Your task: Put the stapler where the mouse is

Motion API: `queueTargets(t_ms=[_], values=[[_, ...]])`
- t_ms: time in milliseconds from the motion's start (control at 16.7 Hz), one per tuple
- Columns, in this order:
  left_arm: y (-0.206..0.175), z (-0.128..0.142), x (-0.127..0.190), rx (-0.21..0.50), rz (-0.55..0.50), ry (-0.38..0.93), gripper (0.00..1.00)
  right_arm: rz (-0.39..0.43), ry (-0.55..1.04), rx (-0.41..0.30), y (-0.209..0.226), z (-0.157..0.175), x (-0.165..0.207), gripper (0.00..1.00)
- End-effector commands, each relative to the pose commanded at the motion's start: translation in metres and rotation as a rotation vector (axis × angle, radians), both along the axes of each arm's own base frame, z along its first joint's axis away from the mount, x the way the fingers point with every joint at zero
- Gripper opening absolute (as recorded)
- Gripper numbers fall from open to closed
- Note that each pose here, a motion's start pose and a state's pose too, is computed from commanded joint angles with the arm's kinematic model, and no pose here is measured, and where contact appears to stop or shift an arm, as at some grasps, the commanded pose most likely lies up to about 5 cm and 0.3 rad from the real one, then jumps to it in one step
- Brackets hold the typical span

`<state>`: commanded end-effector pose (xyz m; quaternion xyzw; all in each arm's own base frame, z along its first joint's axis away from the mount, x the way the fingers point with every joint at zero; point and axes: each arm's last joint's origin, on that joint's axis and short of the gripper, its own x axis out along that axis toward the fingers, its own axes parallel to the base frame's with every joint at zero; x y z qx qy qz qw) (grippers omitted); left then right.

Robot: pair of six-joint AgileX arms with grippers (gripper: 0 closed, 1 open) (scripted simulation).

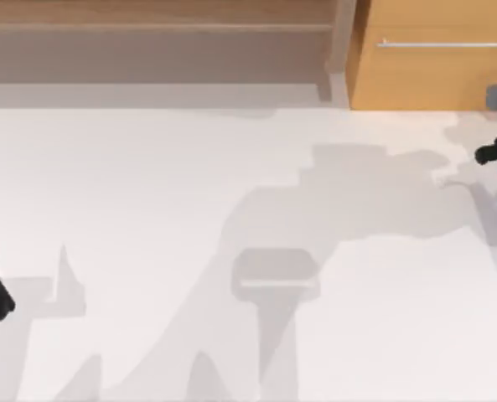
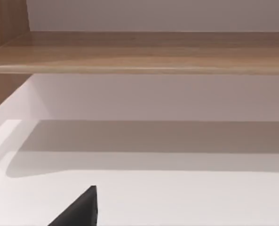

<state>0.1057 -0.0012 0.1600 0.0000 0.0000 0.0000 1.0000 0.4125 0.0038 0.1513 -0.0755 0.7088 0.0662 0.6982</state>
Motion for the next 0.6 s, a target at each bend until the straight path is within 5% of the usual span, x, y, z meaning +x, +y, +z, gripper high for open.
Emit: queueTargets(t_ms=[300, 600], values=[[0.0, 0.0, 0.0, 0.0, 0.0, 0.0, 1.0, -0.184, -0.022, -0.002, -0.139, 0.008, 0.006, 0.0], [0.0, 0.0, 0.0, 0.0, 0.0, 0.0, 1.0, -0.215, -0.036, -0.003, -0.169, 0.012, 0.002, 0.0]])
